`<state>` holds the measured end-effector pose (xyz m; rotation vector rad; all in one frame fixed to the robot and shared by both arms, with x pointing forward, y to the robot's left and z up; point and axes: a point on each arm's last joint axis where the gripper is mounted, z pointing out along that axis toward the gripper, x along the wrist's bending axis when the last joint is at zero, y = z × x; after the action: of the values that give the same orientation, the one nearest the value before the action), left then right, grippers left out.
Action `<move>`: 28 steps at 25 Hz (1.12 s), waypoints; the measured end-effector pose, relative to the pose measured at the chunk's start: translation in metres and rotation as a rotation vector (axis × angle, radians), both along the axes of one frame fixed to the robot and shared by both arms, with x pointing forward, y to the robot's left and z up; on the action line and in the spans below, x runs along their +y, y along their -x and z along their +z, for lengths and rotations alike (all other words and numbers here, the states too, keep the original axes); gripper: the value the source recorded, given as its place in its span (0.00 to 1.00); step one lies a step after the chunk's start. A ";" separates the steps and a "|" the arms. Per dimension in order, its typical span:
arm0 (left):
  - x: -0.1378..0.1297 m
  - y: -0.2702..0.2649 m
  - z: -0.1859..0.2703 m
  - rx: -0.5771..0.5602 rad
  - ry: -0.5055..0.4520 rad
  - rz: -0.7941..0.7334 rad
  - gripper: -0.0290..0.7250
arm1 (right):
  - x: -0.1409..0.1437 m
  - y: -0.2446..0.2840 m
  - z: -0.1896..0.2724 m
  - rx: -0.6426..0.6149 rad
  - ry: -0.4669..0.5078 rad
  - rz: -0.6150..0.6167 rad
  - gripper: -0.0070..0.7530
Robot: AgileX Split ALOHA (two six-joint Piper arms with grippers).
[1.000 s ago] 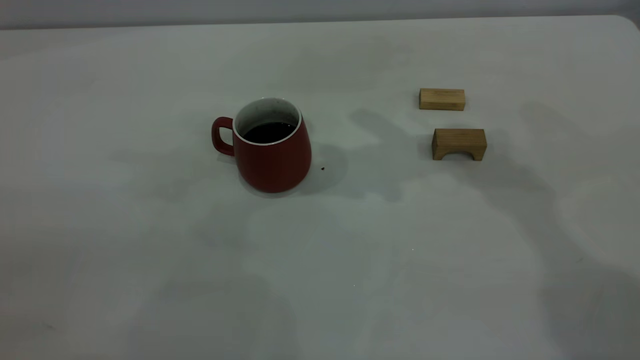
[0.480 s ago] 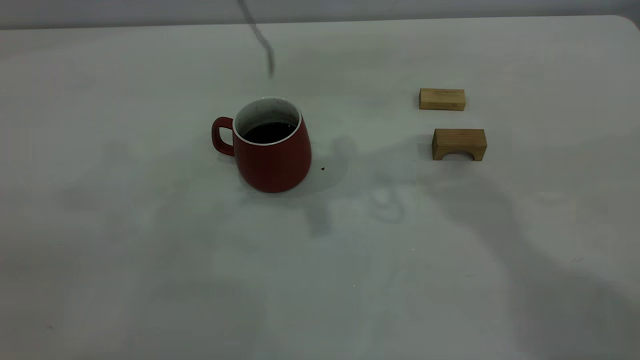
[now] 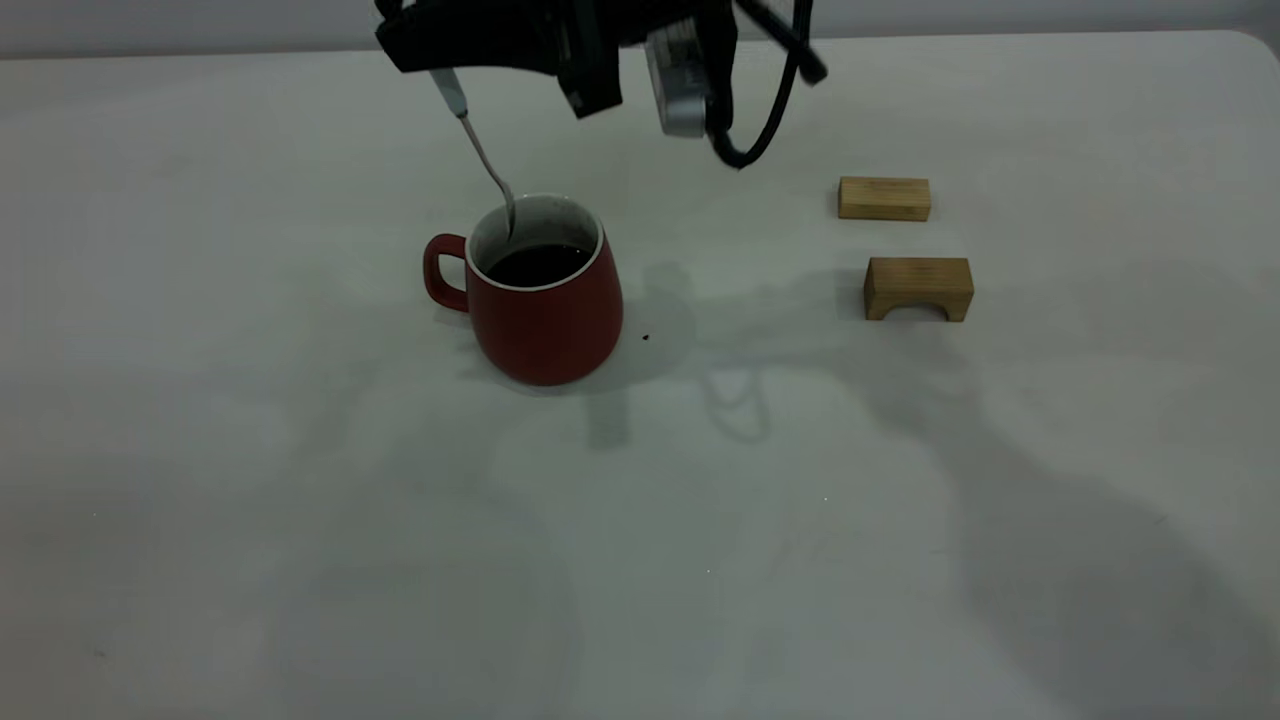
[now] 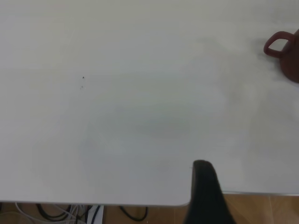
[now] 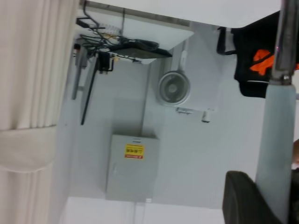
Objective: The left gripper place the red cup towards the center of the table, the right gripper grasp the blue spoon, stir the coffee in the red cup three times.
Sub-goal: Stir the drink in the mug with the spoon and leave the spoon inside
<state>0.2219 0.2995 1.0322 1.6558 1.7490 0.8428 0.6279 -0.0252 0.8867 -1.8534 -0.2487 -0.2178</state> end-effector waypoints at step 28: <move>0.000 0.000 0.000 0.000 0.000 0.000 0.78 | -0.017 -0.011 -0.060 -0.010 0.004 -0.050 0.21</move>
<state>0.2219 0.2995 1.0322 1.6558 1.7490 0.8428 0.6389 -0.0425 0.8267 -1.8638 -0.2103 -0.2617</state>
